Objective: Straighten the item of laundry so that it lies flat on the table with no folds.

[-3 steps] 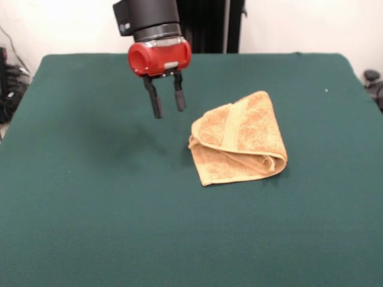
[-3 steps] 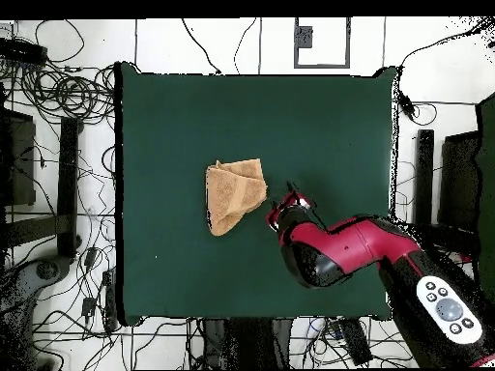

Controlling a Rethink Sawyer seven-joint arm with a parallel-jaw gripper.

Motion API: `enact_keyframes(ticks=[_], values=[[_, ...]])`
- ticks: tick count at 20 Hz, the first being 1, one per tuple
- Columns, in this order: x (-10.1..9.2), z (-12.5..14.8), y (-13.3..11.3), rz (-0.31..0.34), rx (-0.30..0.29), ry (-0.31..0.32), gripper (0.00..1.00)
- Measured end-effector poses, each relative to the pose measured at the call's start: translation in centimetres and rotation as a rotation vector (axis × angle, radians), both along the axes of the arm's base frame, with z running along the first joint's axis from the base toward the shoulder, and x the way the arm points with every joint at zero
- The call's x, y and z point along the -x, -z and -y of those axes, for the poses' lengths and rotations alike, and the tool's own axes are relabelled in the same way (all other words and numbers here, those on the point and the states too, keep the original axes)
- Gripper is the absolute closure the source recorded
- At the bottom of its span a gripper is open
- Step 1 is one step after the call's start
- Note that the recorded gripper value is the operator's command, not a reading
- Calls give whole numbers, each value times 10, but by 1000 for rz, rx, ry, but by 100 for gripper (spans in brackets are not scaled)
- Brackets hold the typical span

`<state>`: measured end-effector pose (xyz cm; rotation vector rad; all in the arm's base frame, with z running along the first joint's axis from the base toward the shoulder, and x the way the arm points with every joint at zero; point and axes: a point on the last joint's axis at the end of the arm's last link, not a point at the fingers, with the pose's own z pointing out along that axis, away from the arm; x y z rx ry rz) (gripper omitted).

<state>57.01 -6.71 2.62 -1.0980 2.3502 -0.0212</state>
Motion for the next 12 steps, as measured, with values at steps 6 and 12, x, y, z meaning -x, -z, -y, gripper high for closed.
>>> enact_keyframes(ticks=[6, 12], values=[[-2, 3, 1, -7, -16, 37, 0], [-1, 2, 7, -28, -46, 71, 0]])
